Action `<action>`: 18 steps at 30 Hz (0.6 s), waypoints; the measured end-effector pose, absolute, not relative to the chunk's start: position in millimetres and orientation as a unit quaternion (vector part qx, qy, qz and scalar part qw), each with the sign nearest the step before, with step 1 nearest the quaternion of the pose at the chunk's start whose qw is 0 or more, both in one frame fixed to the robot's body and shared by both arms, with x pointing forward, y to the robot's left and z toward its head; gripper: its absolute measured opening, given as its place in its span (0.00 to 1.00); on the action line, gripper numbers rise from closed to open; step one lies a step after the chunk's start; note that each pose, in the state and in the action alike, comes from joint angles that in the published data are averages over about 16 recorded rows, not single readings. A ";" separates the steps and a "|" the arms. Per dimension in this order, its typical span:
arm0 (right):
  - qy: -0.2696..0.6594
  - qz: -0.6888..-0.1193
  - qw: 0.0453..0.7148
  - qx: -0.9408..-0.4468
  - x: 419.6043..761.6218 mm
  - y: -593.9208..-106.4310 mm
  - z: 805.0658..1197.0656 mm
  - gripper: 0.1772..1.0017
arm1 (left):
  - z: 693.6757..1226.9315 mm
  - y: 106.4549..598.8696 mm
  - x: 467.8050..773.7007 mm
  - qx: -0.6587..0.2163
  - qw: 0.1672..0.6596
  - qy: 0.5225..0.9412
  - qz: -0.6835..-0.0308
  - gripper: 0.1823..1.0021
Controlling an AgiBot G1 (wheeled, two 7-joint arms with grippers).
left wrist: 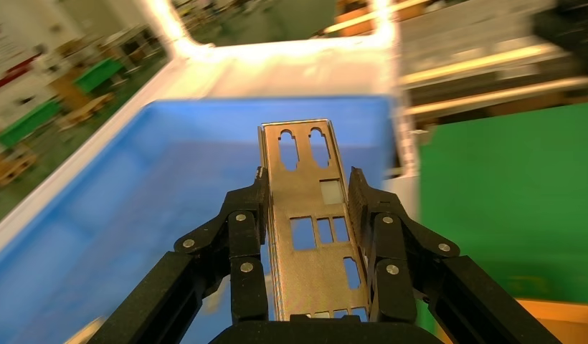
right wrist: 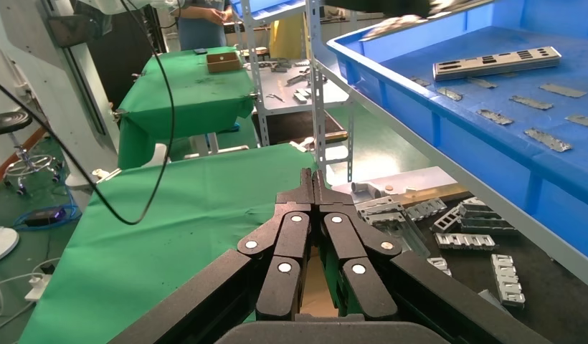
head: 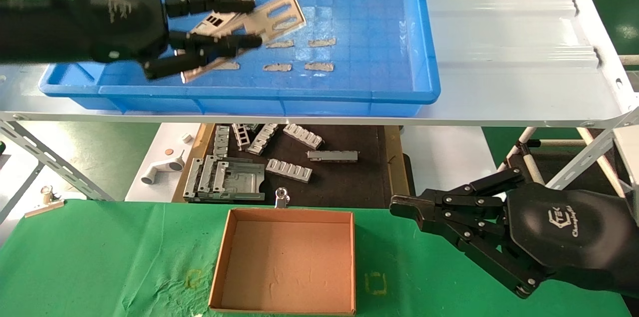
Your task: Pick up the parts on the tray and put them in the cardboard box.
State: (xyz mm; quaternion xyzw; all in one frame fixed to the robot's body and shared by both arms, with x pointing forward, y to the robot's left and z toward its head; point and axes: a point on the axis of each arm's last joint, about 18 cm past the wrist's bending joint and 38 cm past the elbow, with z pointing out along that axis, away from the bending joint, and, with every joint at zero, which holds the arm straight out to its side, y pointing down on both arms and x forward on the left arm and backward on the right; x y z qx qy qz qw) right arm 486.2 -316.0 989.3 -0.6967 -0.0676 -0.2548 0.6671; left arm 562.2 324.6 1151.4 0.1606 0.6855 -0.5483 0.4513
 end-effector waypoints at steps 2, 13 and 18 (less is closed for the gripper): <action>-0.068 -0.255 0.667 -0.697 486.2 -316.0 989.3 0.02 | 1143.1 321.3 553.0 0.175 0.441 0.694 -0.542 0.30; -0.068 -0.255 0.667 -0.697 486.2 -316.0 989.3 0.02 | 1063.0 302.4 527.0 0.205 0.352 0.767 -0.496 0.30; -0.068 -0.255 0.667 -0.697 486.2 -316.0 989.3 0.02 | 1010.9 294.5 542.6 0.191 0.326 0.803 -0.461 0.30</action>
